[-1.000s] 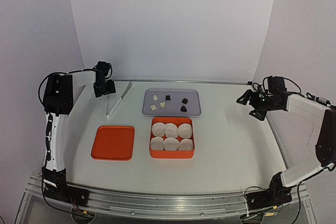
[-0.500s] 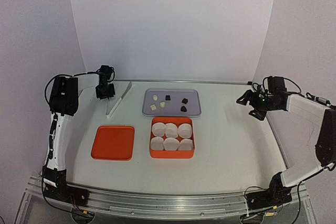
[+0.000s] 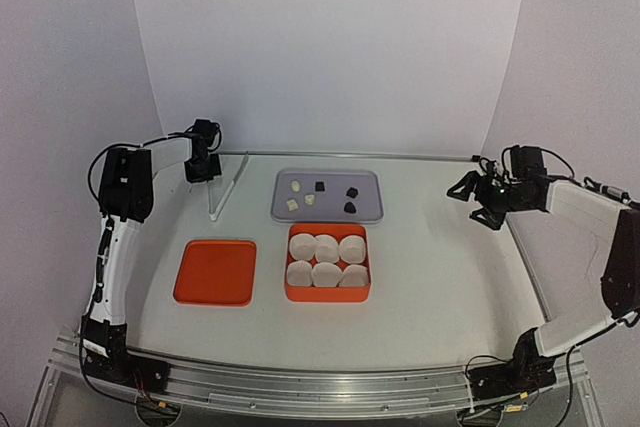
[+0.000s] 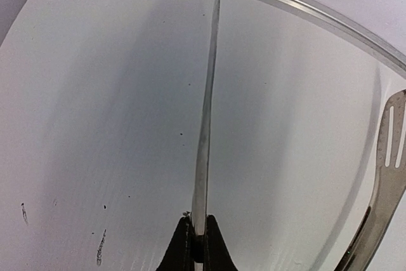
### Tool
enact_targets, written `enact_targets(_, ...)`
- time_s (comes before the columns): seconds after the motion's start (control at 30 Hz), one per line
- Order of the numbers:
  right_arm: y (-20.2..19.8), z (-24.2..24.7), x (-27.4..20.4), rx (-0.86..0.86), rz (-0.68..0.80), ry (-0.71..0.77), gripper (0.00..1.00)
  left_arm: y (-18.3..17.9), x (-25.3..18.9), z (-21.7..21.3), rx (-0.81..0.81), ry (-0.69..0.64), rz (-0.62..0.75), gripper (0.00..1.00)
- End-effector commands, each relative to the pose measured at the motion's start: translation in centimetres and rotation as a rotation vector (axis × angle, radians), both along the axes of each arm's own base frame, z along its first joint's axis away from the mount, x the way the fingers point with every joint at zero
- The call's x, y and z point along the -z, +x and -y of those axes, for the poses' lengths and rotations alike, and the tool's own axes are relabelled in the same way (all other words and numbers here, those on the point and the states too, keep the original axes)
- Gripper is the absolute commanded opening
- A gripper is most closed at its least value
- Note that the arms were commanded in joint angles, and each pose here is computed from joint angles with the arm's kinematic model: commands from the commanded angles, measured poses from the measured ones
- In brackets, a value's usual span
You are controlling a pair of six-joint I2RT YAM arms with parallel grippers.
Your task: Pack the chocolate
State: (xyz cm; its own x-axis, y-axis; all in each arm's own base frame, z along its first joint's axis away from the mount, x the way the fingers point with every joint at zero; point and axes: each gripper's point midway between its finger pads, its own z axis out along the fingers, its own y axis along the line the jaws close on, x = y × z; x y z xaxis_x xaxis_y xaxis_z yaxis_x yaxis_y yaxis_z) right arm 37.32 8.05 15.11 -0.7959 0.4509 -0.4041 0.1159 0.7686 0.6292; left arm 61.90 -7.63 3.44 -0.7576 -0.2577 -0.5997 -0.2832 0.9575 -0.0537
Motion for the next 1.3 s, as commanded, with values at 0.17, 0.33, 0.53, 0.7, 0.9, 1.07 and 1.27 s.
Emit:
enact_targets(0.17, 1.3, -11.1, -8.4, -0.331, 0.261, 0.005, 0.98, -2.3, -25.1, 11.1, 0.169, -0.372, 0.498, 0.00)
enact_targets(0.33, 0.7, -20.4, -11.3, -0.533, 0.393, 0.168, 0.98, -8.2, -31.0, 16.8, 0.325, -0.789, 0.602, 0.00)
enact_targets(0.53, -0.5, -28.7, -14.8, -0.707, 0.566, 0.386, 0.98, -14.6, -36.5, 19.4, 0.462, -1.140, 0.751, 0.00)
enact_targets(0.7, -1.6, -32.0, -18.7, -0.807, 0.666, 0.585, 0.98, -17.4, -37.6, 21.1, 0.554, -1.252, 0.749, 0.00)
enact_targets(0.9, -2.3, -35.3, -20.2, -0.905, 0.640, 0.697, 0.98, -20.1, -38.9, 23.5, 0.661, -1.357, 0.754, 0.00)
enact_targets(1.07, -2.2, -36.8, -21.1, -0.939, 0.625, 0.749, 0.97, -20.8, -39.5, 24.8, 0.679, -1.367, 0.756, 0.00)
enact_targets(1.27, -3.7, -38.4, -21.9, -1.014, 0.585, 0.807, 0.97, -20.5, -38.4, 25.4, 0.660, -1.420, 0.709, 0.00)
